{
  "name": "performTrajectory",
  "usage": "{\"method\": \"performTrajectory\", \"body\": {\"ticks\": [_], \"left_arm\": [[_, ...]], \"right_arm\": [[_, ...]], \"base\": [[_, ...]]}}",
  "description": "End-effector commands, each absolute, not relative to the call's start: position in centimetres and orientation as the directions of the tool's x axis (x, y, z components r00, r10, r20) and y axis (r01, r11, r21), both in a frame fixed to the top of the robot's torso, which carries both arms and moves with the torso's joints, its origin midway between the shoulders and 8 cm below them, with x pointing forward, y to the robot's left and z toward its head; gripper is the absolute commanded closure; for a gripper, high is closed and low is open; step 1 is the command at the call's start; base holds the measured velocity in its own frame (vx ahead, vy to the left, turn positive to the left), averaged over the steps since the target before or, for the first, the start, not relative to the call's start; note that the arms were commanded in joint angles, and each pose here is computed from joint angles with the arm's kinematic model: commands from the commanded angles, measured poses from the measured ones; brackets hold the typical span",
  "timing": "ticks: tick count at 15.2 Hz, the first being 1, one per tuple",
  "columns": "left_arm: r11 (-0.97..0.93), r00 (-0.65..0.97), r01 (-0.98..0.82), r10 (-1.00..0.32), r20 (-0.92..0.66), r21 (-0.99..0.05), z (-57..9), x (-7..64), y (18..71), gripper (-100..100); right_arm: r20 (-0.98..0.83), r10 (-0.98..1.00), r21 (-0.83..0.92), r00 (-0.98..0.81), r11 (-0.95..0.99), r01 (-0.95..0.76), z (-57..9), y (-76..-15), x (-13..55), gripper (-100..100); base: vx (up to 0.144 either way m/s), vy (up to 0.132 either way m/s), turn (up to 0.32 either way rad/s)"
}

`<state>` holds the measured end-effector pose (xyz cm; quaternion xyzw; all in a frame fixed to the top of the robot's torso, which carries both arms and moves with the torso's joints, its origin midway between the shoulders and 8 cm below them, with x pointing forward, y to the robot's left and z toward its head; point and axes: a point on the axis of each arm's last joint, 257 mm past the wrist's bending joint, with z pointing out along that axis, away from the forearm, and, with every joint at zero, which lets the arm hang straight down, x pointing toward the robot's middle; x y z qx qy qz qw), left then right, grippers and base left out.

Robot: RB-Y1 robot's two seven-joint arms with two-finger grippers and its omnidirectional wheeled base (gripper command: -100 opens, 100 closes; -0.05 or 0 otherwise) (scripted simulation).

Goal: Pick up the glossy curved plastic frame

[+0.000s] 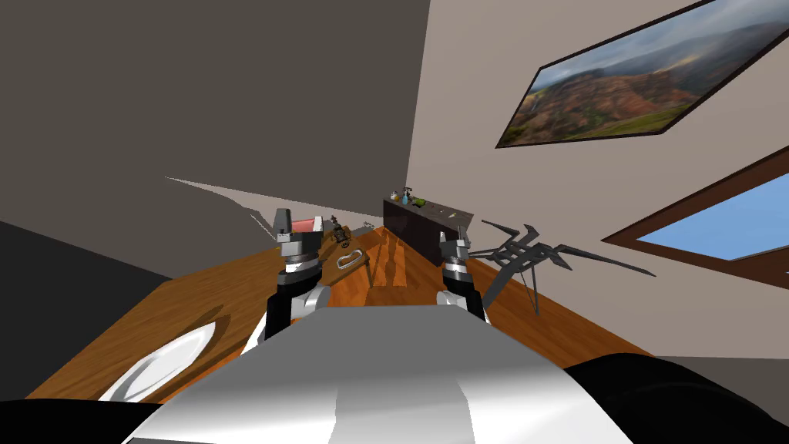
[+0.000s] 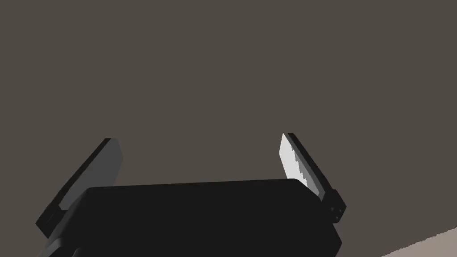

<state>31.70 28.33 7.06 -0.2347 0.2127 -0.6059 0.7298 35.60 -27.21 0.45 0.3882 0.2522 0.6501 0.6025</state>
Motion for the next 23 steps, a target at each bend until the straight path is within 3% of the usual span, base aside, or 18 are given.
{"method": "performTrajectory", "body": {"ticks": [1,13,23], "left_arm": [[0.140,0.147,0.765,-0.988,-0.041,-0.628,6.2,32.7,28.2,-100],[-0.022,0.016,0.534,-0.999,0.036,-0.845,-2.9,40.0,30.1,-100],[-0.149,-0.001,0.313,-0.988,0.157,-0.938,-10.7,43.9,32.4,-100]], "right_arm": [[0.201,0.979,0.796,0.027,-0.147,-0.588,0.5,-27.2,35.6,0],[0.201,0.979,0.796,0.027,-0.147,-0.588,0.5,-27.2,35.6,0],[0.201,0.979,0.796,0.027,-0.147,-0.588,0.5,-27.2,35.6,0]], "base": [[0.010,-0.001,-0.009],[0.041,-0.006,-0.015],[0.045,-0.004,-0.016]]}}
